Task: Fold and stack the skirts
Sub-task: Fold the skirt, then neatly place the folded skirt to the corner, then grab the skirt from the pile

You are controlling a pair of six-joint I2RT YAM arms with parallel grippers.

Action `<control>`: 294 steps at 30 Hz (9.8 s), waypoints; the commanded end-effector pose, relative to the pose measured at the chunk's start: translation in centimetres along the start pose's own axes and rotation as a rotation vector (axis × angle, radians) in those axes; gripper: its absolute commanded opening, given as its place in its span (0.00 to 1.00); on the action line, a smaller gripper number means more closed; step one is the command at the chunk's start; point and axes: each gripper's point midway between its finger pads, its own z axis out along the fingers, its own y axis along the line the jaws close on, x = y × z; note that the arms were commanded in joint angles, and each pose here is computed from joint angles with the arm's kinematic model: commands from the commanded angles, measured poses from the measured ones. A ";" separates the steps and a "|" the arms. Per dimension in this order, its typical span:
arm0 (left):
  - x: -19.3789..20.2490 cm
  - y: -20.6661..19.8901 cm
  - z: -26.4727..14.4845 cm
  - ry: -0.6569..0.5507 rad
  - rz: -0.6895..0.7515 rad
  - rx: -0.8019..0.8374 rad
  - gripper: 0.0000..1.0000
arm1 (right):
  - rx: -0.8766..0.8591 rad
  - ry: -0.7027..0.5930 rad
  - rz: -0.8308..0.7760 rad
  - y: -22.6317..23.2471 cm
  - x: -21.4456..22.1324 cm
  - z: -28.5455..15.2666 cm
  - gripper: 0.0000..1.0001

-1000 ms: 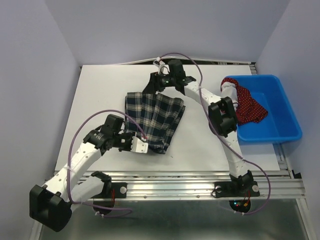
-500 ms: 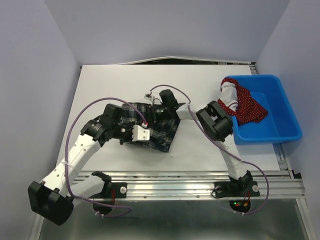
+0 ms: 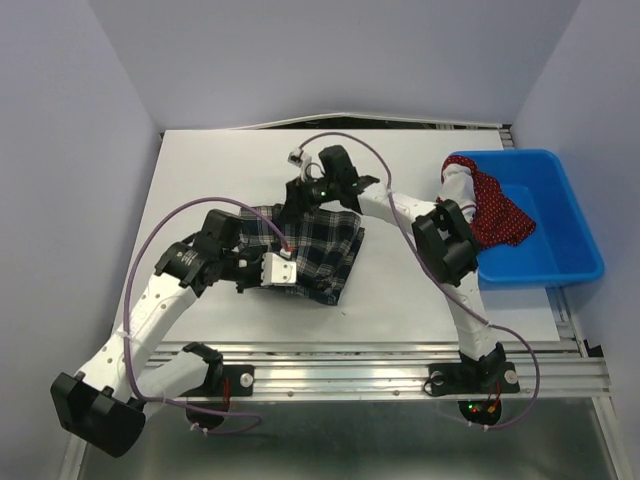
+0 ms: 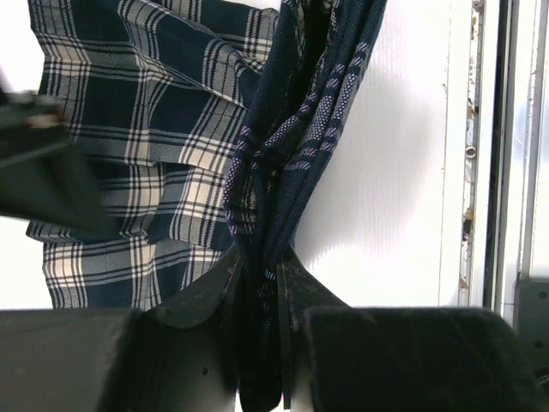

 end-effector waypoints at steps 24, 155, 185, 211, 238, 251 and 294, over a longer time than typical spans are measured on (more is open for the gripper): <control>-1.9 8.8 1.4 0.004 -0.128 -0.110 0.00 | -0.026 -0.018 -0.042 -6.6 1.9 -0.1 0.37; 12.0 26.1 10.8 0.264 -0.955 -0.871 0.98 | 0.542 -0.125 0.006 -1.0 -1.5 -21.7 1.00; 30.5 36.6 1.7 0.387 -0.868 -0.851 0.98 | 0.546 -0.072 0.069 -2.1 1.5 -21.3 1.00; 8.8 42.4 -16.8 0.153 -0.429 -1.077 0.99 | 0.864 -0.277 -0.134 -3.3 -10.0 -37.0 1.00; 3.7 20.2 -8.7 -0.084 -0.738 -0.698 0.99 | 1.351 0.537 -0.642 -7.0 9.5 -41.1 0.99; 3.7 19.5 -8.1 -0.095 -0.778 -0.664 0.99 | 1.553 0.380 -0.723 -6.1 3.2 -43.3 0.17; -1.9 22.0 -10.2 -0.364 -0.870 -0.586 0.98 | 0.371 -0.954 -0.503 21.6 -29.1 -44.9 0.01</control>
